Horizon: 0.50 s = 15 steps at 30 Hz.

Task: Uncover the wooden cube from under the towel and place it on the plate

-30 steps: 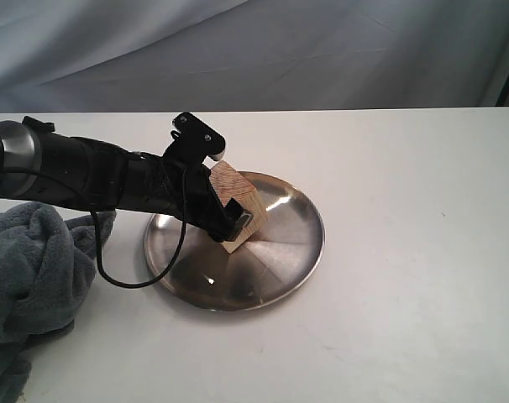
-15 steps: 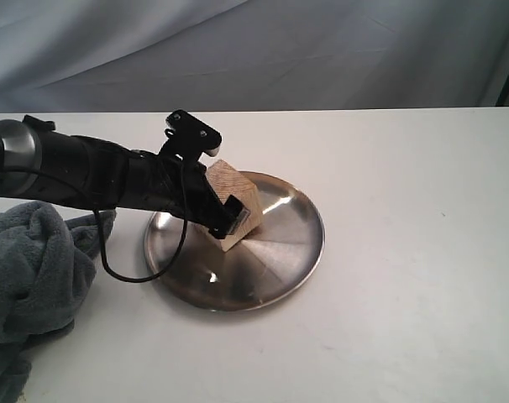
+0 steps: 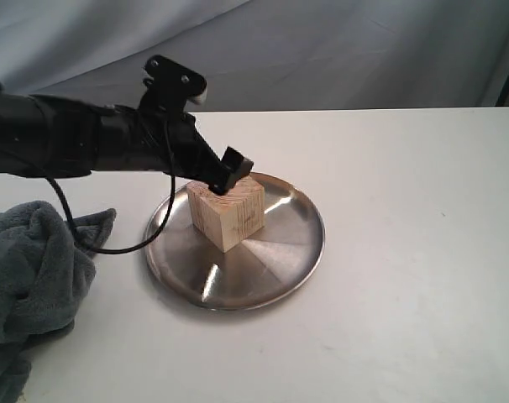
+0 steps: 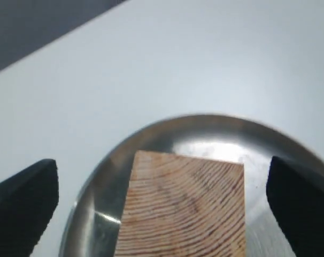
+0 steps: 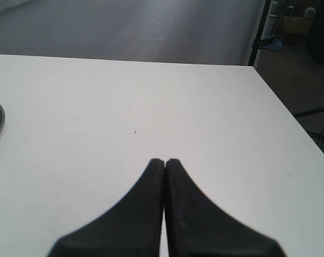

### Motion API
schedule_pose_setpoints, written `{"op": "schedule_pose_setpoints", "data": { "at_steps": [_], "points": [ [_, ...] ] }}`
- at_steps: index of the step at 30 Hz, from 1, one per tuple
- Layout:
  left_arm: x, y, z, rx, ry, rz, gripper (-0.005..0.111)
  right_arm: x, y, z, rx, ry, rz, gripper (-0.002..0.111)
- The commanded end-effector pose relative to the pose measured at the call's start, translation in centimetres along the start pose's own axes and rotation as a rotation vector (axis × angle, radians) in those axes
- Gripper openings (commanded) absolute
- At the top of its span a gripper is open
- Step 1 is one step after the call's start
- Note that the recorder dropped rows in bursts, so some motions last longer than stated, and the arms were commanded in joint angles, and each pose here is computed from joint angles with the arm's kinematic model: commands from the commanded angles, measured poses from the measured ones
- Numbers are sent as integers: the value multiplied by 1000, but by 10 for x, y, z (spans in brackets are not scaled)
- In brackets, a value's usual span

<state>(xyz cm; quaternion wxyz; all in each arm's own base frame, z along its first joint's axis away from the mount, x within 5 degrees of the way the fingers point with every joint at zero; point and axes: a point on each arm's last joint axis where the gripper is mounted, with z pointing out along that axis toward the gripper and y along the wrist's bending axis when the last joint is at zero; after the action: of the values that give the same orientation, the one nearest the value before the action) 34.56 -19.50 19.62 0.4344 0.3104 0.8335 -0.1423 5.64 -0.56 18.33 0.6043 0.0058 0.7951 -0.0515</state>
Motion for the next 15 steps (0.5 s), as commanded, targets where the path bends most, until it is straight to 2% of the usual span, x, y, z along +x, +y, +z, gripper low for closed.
{"op": "schedule_pose_setpoints", "data": {
  "at_steps": [1, 3, 15],
  "points": [
    [-35, -3, -44, -17, -135, -24, 104, 0, 0, 0, 0, -8, -9, 0],
    [-44, -6, -69, -18, -188, -18, 104, 0, 0, 0, 0, -8, -9, 0],
    [-47, -21, -168, -36, -367, -15, 104, 0, 0, 0, 0, -8, -9, 0]
  ]
}}
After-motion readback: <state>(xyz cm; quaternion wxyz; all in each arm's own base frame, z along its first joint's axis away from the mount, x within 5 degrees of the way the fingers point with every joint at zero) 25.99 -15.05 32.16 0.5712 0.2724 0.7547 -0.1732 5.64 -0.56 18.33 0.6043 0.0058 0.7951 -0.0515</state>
